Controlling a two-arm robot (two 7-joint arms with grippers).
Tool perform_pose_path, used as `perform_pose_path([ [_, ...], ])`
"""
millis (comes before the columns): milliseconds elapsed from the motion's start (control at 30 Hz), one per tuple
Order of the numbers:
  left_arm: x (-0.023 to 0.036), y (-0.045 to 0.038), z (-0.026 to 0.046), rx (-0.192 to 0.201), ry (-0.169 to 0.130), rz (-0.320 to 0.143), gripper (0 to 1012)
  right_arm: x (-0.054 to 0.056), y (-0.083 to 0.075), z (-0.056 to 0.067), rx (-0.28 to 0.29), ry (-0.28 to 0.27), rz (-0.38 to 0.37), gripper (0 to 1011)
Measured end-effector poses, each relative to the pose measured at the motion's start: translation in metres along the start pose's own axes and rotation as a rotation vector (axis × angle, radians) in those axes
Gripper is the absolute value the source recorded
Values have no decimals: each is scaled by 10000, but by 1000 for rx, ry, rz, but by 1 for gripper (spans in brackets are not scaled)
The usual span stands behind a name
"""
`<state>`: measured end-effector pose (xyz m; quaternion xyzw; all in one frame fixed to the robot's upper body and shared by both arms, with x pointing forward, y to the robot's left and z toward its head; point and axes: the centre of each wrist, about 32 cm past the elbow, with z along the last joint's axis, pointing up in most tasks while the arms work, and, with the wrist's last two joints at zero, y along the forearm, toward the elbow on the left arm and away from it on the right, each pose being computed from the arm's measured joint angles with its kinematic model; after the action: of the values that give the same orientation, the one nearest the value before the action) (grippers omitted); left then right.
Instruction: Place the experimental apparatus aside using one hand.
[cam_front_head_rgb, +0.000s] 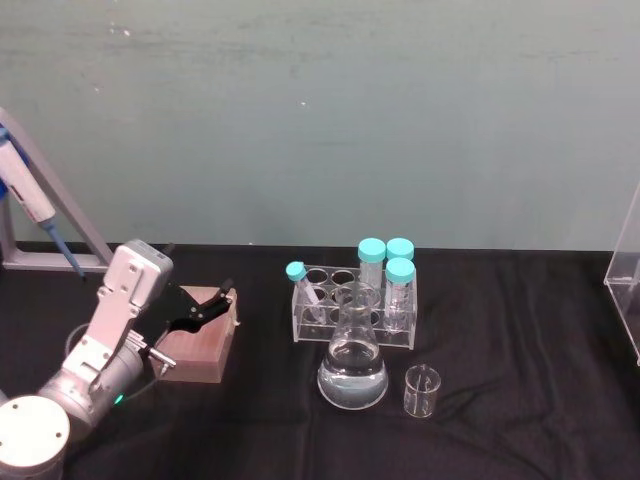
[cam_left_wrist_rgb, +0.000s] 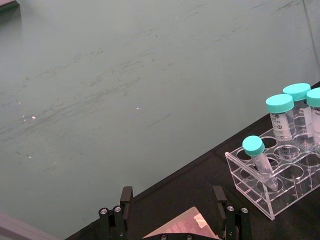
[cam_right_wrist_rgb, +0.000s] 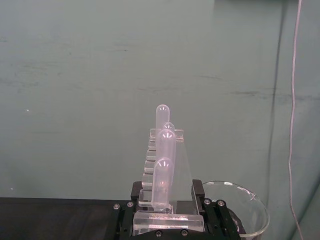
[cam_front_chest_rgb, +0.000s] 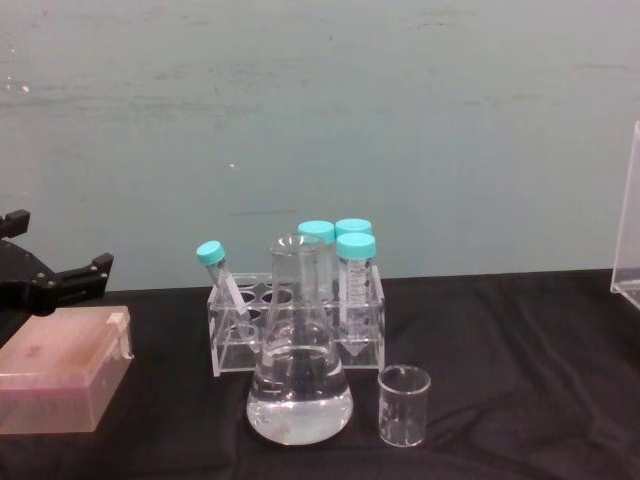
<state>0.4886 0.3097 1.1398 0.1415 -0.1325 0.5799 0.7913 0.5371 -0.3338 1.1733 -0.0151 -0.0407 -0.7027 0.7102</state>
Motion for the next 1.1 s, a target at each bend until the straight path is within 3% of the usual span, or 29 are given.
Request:
perform_pose_path([
  [1100,0,0,0,0,0,0,1000,-16,64,-35,-33,8,-12,593],
])
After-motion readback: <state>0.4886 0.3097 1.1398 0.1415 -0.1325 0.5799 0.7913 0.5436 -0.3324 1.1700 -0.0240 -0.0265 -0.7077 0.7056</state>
